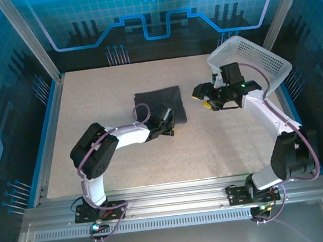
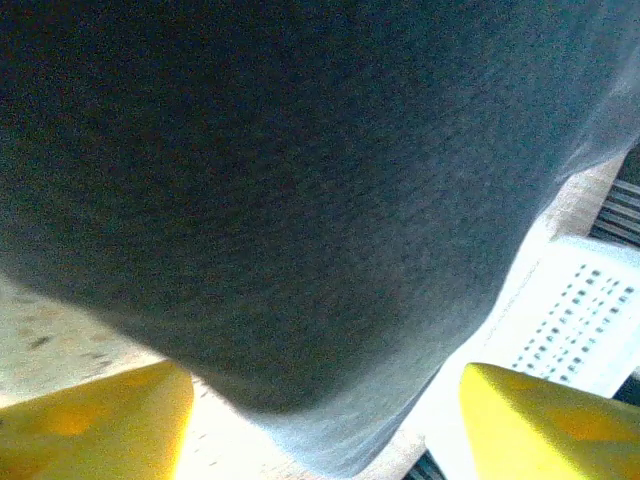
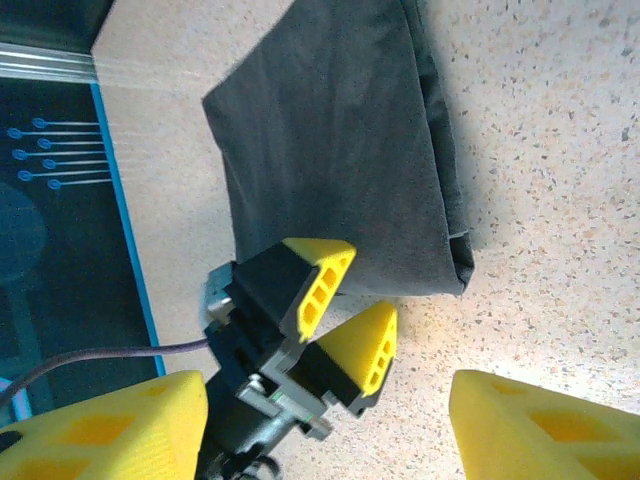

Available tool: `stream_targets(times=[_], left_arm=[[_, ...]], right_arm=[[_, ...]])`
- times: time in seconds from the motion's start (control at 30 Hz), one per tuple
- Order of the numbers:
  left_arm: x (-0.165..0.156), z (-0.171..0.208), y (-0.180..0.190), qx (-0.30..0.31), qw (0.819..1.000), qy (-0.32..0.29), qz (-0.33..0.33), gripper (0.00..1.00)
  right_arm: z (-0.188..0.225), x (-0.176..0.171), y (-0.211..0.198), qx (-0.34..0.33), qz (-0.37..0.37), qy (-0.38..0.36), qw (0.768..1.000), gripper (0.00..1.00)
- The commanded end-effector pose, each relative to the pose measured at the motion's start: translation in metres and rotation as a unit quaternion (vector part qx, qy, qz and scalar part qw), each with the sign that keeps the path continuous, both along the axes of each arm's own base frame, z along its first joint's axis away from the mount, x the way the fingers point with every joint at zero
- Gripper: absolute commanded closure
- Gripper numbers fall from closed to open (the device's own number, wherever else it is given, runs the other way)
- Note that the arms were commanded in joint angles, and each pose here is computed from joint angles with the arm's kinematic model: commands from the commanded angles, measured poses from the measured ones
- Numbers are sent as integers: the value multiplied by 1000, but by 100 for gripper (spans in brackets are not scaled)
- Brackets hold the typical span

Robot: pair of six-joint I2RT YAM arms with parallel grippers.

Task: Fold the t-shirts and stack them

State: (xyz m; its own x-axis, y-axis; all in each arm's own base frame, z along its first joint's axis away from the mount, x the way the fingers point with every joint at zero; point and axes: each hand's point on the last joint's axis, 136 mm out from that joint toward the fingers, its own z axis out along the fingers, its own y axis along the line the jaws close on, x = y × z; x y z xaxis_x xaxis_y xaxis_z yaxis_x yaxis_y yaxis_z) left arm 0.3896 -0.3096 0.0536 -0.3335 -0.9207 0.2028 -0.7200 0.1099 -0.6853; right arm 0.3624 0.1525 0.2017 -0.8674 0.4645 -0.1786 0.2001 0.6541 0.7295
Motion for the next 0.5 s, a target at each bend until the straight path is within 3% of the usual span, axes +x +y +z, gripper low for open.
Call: stream_targets(times=[0.0,0.07,0.23,0.47], left_arm=[[19,-13,2,-3,999,-6,48,41],[24,-23,7,5,998,2,57,53],[42,-30,44,17,996,-3,87,98],[91,-7,146,56,997,-45,18,100]], right_arm=[[15,-8,-11,12,-2,-11,1000,34],[17,-10,-15,14,-6,-9,1000,34],[20,-11,-24,15,-17,-9,1000,34],[21,-2,-21,20,-15,-8,1000,35]])
